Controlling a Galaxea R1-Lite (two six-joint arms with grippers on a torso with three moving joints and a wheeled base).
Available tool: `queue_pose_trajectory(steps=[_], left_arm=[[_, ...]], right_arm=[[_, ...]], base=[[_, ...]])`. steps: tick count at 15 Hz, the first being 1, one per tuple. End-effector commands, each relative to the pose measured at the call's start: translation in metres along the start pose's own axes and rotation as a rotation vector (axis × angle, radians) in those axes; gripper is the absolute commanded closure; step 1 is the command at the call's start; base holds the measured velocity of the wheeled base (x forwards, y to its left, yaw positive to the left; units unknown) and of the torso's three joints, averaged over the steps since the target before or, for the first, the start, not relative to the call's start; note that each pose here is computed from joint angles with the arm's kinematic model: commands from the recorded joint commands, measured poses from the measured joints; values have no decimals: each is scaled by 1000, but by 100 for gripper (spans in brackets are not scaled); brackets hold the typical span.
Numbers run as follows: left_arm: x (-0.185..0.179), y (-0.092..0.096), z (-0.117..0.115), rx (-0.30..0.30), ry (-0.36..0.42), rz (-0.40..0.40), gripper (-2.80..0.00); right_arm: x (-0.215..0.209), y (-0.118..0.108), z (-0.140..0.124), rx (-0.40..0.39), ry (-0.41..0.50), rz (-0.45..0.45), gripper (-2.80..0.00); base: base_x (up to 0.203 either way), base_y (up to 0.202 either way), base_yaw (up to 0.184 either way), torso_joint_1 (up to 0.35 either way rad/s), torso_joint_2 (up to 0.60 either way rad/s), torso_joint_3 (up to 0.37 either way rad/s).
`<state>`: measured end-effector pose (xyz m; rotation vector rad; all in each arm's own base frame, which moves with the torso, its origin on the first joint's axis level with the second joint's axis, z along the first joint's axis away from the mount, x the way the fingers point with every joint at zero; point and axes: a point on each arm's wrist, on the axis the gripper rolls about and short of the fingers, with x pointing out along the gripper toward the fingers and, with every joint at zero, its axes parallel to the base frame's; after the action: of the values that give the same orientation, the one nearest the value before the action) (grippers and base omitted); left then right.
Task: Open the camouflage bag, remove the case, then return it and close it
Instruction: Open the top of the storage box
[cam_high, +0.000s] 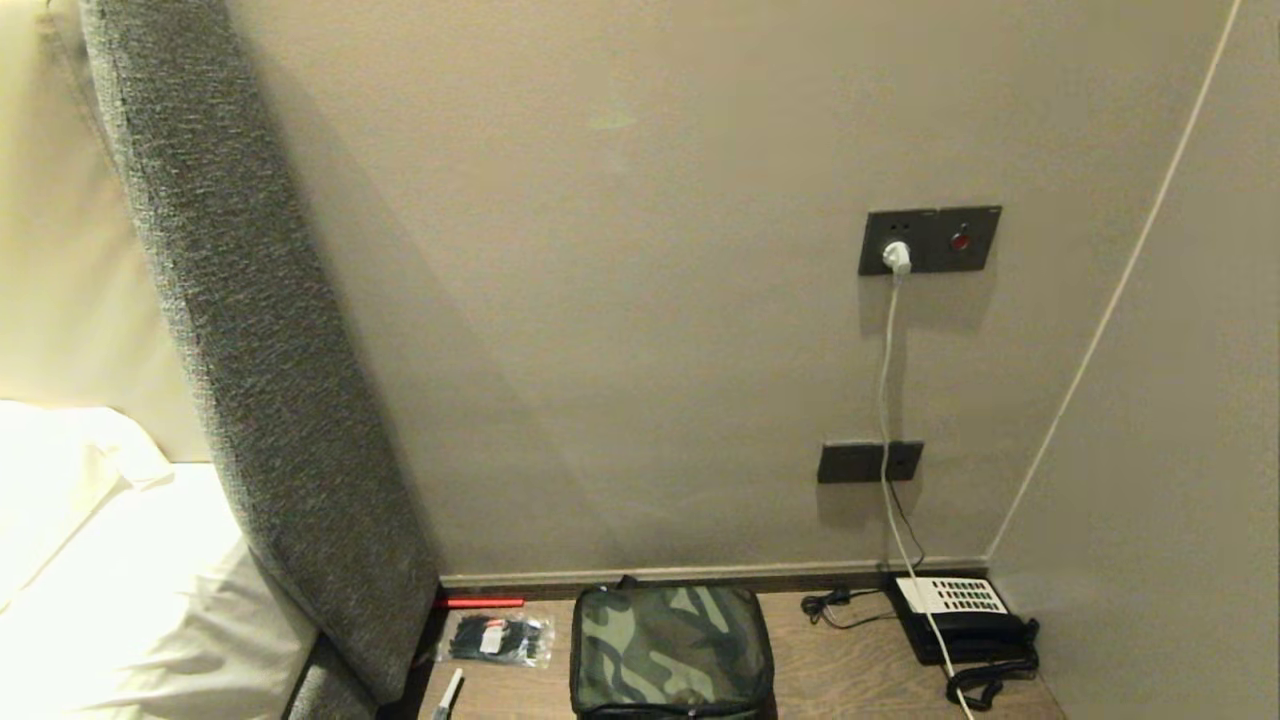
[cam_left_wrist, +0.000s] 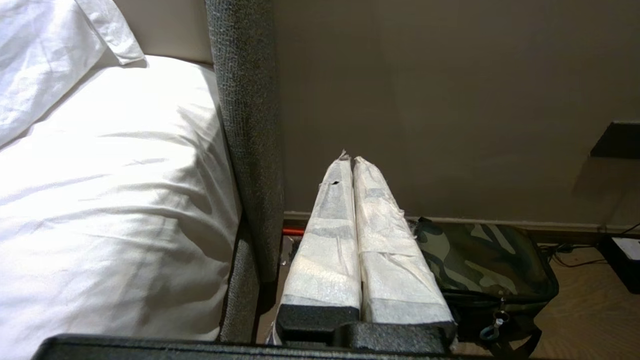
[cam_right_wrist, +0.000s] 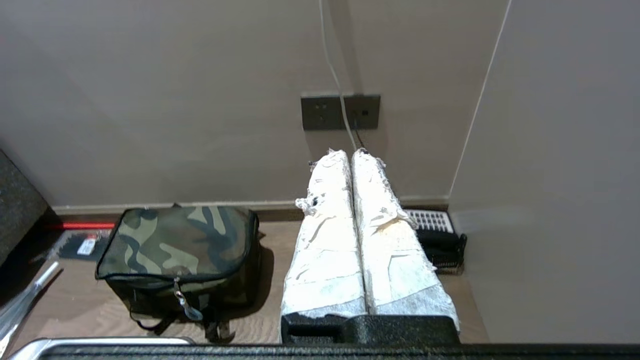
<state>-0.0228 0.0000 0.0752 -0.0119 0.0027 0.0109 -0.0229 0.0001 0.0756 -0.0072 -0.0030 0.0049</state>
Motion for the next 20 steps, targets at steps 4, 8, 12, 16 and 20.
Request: queue_pose_trajectory(steps=[4,8,12,16,20], left_arm=[[0,0,-1,0,0,0,0],[0,0,-1,0,1,1,0],[0,0,-1,0,2,1,0],[0,0,-1,1,2,1,0],[0,0,-1,0,2,1,0]], right_arm=[[0,0,0,0,-3,0,0],[0,0,0,0,-3,0,0],[0,0,0,0,-4,0,0],[0,0,0,0,-4,0,0],[0,0,0,0,-5,0,0]], base=[[0,0,0,2,3,-186],[0,0,0,2,1,-198],[0,0,0,4,4,-200],[0,0,0,4,2,-198],[0,0,0,4,2,-202]])
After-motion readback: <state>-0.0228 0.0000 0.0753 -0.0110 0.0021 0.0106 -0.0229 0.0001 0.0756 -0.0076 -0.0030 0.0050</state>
